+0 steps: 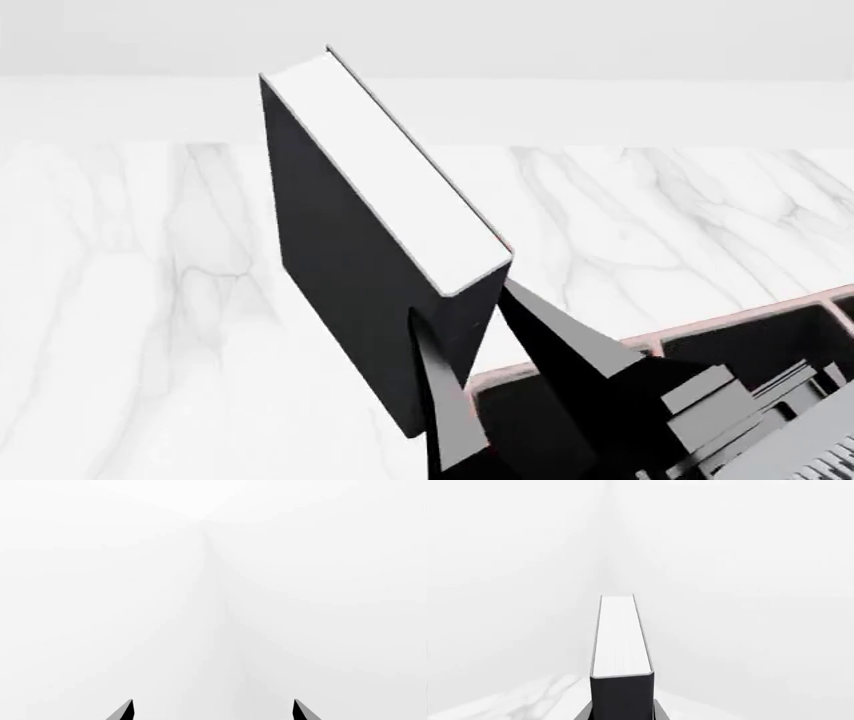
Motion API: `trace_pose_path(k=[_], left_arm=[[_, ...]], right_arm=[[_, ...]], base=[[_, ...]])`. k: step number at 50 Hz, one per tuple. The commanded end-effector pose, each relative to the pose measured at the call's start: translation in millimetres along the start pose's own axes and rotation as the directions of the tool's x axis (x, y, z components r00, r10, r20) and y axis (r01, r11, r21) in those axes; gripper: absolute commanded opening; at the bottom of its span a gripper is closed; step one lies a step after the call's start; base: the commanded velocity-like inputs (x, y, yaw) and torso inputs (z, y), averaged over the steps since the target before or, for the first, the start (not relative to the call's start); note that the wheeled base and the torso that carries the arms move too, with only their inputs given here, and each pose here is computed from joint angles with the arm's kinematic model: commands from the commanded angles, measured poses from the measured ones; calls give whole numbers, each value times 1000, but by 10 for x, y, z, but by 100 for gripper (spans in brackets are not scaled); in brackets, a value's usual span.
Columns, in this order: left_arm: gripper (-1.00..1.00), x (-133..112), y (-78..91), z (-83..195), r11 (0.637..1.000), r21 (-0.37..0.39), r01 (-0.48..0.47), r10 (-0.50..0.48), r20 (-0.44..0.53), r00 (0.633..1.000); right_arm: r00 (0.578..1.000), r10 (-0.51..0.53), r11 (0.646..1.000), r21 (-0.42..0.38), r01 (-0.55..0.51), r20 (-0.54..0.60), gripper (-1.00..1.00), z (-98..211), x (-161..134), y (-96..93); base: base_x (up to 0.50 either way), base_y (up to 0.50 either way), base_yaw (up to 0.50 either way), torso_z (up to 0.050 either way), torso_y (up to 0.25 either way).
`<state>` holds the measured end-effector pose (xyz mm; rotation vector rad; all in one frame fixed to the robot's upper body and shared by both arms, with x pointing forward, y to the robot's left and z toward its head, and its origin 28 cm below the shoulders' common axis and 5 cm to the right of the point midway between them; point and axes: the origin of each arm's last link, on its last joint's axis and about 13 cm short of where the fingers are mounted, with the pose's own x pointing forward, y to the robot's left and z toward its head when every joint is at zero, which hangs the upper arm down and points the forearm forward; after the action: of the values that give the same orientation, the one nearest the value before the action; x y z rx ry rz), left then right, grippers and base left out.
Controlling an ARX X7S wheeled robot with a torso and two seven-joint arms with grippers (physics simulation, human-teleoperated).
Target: Pick up the book and place it in the left compartment of the caddy.
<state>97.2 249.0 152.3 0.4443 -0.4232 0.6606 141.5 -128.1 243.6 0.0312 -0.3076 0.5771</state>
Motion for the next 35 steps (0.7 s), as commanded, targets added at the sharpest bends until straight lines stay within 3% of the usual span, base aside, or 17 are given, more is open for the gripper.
trace_pose_path(k=[1, 16, 35], left_arm=[[100, 1, 2, 0, 1000, 1, -1, 1, 2, 1000], [100, 1, 3, -1, 1000, 3, -3, 3, 1, 1000], [100, -10, 23, -6, 1000, 2, -10, 10, -1, 1000]], right_arm=[[990, -102, 991, -72, 109, 95, -100, 76, 13, -198], [964, -261, 963, -46, 264, 56, -100, -93, -106, -443], [962, -261, 965, 11, 261, 76, -100, -89, -309, -432]], base=[[0, 0, 0, 0, 0], [0, 0, 0, 1, 1], [0, 0, 0, 0, 1]])
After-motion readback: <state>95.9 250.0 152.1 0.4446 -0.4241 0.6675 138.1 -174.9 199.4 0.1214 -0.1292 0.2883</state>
